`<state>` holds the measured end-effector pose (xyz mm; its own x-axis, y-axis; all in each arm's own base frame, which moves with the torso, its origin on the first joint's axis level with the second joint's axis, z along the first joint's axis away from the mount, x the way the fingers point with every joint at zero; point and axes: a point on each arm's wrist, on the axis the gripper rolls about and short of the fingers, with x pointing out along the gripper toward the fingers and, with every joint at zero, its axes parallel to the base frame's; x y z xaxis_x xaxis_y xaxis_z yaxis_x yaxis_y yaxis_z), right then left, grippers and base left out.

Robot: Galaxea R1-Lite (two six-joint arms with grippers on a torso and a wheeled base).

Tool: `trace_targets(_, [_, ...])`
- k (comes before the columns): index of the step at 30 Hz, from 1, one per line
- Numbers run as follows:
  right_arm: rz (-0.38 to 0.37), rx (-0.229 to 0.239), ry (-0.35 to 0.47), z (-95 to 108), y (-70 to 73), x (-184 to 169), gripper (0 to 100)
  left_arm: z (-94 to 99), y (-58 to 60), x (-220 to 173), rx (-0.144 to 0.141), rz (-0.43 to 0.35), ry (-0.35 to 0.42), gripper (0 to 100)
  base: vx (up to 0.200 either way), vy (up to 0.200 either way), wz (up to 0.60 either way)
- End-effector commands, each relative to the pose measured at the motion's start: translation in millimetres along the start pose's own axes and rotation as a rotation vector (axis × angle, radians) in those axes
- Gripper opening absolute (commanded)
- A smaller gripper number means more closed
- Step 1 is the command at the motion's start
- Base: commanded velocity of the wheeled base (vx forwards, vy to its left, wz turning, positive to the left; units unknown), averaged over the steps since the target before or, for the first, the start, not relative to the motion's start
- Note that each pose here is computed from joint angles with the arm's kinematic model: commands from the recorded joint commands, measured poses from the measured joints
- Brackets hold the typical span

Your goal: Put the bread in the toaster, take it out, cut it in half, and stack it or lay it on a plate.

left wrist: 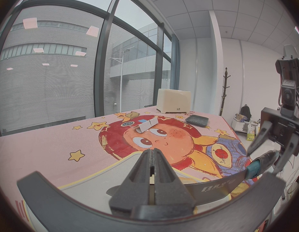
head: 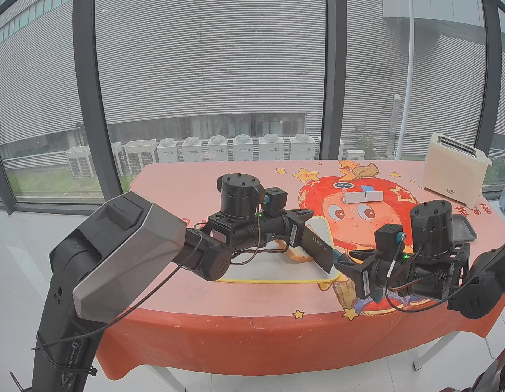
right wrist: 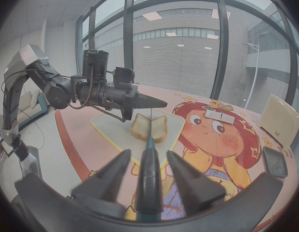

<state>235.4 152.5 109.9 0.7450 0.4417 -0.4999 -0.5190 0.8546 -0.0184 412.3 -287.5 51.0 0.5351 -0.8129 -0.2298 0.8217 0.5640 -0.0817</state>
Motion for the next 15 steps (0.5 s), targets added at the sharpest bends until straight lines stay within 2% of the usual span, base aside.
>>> trace_targets(1, [0.002, 0.002, -0.015, 3, 0.2, -1, 100, -2.4, 0.2, 1, -0.002, 0.000, 0.005, 0, 0.000, 0.000, 0.00])
trace_targets(6, [-0.002, 0.003, -0.001, 1, -1.6, -5, 100, -2.4, 0.2, 1, -0.002, 0.000, 0.005, 0, 0.000, 0.000, 0.00])
trace_targets(13, [0.006, -0.009, 0.100, -9, 0.6, -11, 100, -2.4, 0.2, 1, -0.002, 0.000, 0.005, 0, 0.000, 0.000, 0.00])
trace_targets(15, [0.005, -0.008, 0.102, -9, 0.2, -11, 100, -2.4, 0.2, 1, 0.000, 0.000, 0.005, 0, 0.000, 0.000, 0.00])
